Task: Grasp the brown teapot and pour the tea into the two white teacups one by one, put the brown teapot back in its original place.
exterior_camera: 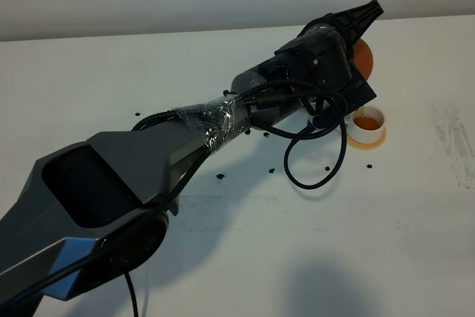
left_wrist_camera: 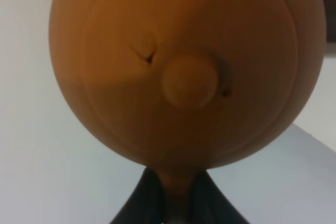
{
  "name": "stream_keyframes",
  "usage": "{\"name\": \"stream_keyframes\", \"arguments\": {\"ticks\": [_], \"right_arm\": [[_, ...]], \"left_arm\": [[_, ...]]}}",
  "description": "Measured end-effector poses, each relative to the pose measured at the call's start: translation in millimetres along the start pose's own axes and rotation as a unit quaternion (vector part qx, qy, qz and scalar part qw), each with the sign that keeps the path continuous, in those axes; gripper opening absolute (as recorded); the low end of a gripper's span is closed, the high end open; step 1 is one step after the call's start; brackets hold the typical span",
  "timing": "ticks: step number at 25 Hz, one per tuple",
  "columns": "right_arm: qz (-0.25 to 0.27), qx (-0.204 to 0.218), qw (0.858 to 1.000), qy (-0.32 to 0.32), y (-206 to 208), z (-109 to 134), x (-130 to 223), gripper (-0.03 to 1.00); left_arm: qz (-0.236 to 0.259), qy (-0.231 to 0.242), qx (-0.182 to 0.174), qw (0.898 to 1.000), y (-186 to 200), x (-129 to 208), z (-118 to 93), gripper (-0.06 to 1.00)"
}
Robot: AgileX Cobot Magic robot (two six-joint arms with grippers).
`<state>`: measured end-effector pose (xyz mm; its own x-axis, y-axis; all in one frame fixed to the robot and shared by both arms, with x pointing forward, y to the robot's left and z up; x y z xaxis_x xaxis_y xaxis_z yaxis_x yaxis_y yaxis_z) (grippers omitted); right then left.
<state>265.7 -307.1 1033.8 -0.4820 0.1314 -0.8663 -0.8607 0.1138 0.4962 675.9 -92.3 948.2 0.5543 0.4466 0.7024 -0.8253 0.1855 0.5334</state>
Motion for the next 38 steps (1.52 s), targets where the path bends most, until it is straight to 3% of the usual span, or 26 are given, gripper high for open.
{"name": "stream_keyframes", "arguments": {"ticks": [24, 38], "right_arm": [[0.0, 0.0, 1.0, 0.0, 0.0, 0.0, 0.0, 0.23], [0.0, 0.0, 1.0, 0.0, 0.0, 0.0, 0.0, 0.23]], "left_arm": [[0.005, -0.006, -0.004, 1.0, 0.0, 1.2, 1.2, 0.09], [0.011, -0.035, -0.009, 0.999, 0.1, 2.8, 2.5, 0.09]]}}
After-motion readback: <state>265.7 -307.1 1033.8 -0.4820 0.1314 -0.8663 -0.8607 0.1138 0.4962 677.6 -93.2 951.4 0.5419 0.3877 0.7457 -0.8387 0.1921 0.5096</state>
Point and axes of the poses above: a point on each arm's last joint axis where the gripper is mounted, y pointing back along that axis away from the gripper, z along the wrist's bending axis when the last joint is at zero, x = y × z, the point moved 4 cm from there along -y, pointing out along that axis toward the gripper, and after that the axes turned 2 degrees about -y, right-handed, at the moved point
